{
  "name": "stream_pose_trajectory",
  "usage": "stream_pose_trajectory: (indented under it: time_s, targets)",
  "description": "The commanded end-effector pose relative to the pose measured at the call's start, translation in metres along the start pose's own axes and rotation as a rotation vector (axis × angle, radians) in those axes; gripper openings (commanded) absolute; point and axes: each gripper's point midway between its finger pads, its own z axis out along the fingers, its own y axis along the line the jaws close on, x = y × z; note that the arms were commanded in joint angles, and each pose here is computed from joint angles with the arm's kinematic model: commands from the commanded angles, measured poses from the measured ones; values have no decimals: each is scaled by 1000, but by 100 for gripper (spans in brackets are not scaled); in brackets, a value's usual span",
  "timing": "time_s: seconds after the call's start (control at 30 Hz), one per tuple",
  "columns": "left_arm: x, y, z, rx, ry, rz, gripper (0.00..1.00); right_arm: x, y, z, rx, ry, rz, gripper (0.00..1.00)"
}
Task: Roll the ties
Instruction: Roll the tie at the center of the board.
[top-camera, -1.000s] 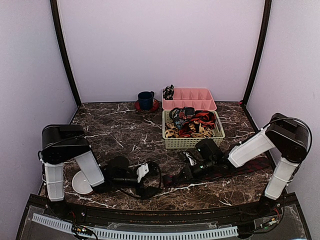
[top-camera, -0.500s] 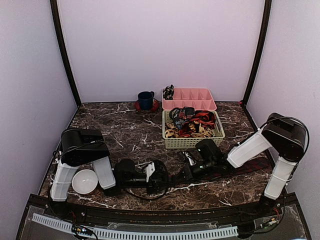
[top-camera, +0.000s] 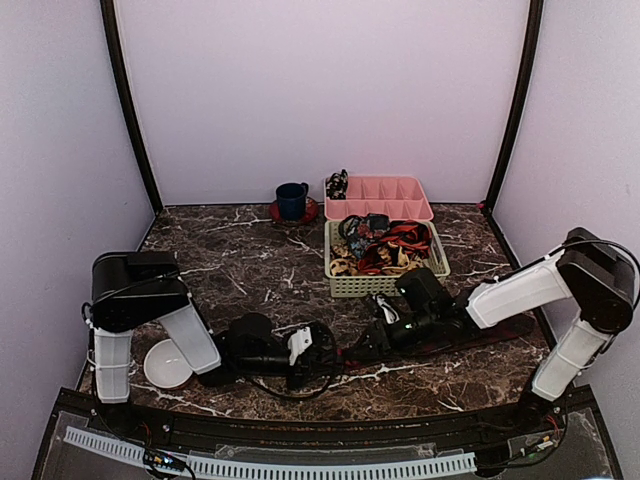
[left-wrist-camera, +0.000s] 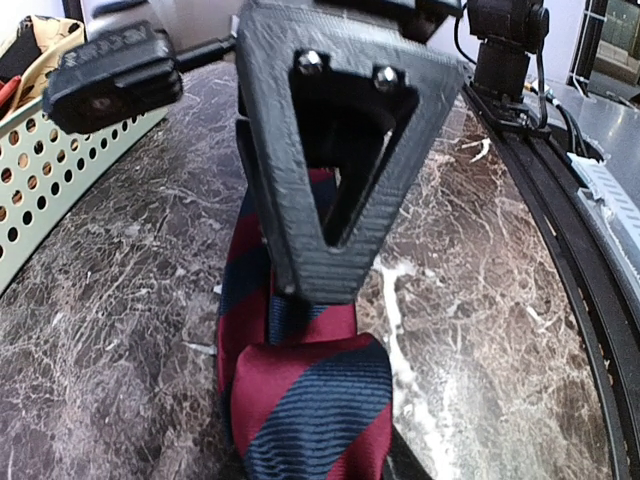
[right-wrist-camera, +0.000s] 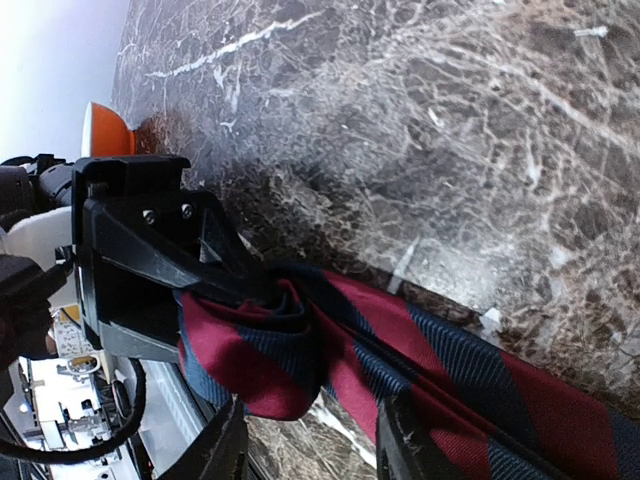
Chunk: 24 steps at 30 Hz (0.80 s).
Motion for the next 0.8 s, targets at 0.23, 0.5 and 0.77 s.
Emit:
stream_pose_trajectory:
  time_s: [0.23,0.5,0.77]
  targets:
    - [68,-5,-13,3,305,-42,27,-3,22,22,27,77,-19,38]
    - [60,-5,-14,1,278,-44,38,2,-3,25,92,88,7,0]
    - [16,-1,-22,-1,78,-48,80,23,-53,19,158,95,86,0]
